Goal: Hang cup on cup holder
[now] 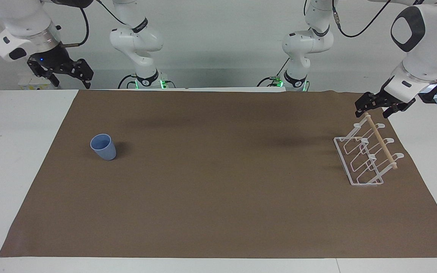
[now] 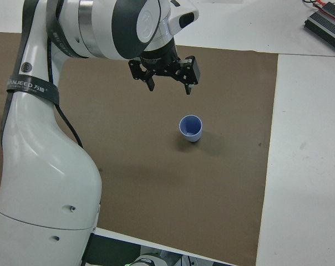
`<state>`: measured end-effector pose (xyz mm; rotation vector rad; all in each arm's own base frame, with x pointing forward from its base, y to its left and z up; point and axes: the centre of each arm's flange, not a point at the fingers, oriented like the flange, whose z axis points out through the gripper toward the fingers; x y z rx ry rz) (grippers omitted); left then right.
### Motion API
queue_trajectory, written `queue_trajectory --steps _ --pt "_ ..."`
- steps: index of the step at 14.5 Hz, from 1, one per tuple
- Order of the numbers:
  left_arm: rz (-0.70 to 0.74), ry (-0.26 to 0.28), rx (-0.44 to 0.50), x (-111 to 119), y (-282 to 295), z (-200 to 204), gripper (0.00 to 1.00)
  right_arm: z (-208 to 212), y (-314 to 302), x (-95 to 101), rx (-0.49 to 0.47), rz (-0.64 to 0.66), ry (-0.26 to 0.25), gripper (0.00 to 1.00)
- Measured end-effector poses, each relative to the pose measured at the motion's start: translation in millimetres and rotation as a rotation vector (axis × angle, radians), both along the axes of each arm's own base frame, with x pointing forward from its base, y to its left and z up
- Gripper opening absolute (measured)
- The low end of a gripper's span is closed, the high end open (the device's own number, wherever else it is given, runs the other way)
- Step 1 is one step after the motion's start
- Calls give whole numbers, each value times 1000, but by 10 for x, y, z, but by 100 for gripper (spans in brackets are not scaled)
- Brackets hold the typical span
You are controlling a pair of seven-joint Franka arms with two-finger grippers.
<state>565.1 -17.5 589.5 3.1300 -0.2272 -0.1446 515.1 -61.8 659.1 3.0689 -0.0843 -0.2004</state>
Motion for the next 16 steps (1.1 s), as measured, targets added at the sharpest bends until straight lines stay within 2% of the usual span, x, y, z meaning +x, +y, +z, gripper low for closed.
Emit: queue_trajectory --steps 6,9,12,14,16 --pt "0 0 0 0 0 0 100 -4 26 -7 7 4 -4 100" --pt "0 0 0 0 0 0 100 -197 9 85 3 15 -55 100" --pt "0 0 0 0 0 0 100 -852 -4 262 24 67 -118 100" --pt "0 0 0 0 0 0 100 -1413 -77 275 61 96 -115 100" --pt "0 0 0 0 0 0 100 -1942 -308 200 81 185 -100 100"
